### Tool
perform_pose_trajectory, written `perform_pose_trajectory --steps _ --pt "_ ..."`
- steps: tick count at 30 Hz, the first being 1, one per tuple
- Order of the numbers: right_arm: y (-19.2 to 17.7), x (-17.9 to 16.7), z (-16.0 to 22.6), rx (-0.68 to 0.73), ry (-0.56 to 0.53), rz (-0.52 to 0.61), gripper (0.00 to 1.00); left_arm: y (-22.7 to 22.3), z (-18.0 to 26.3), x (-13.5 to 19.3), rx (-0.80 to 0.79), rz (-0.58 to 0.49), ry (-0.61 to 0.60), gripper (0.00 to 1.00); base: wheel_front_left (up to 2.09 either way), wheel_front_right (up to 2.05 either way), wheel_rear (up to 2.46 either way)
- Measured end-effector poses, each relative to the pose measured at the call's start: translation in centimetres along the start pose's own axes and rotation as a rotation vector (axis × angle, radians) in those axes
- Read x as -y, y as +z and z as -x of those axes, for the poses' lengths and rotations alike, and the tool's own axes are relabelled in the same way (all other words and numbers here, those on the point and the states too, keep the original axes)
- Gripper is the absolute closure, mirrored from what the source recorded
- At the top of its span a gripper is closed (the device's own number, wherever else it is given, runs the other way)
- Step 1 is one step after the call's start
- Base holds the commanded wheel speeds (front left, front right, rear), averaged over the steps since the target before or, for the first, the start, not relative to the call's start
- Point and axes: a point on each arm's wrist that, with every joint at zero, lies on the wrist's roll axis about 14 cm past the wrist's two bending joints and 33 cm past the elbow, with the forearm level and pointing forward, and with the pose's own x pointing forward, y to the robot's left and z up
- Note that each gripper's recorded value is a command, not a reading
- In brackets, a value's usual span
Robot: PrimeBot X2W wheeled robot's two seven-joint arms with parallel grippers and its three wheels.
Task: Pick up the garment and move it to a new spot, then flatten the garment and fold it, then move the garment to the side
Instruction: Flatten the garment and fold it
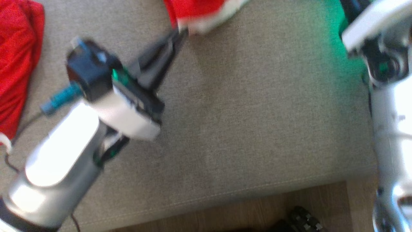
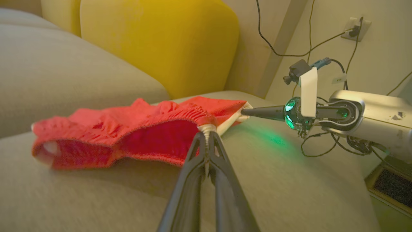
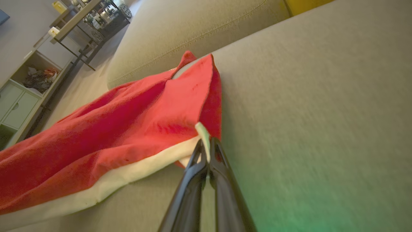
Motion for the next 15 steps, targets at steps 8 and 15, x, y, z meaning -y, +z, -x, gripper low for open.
perform_pose_trajectory --steps 8,15 --pt "-2.3 2.0 7.6 -0.044 -0.031 -0.049 1.00 -0.6 4.4 2.1 -0.058 0.039 0.056 1.00 0.00 0.00 0.00" --pt "-2.4 2.5 13.6 -0.005 -0.051 -0.129 1.00 -0.3 7.2 5.0 -0.070 0.053 0.071 1.00 0.00 0.00 0.00"
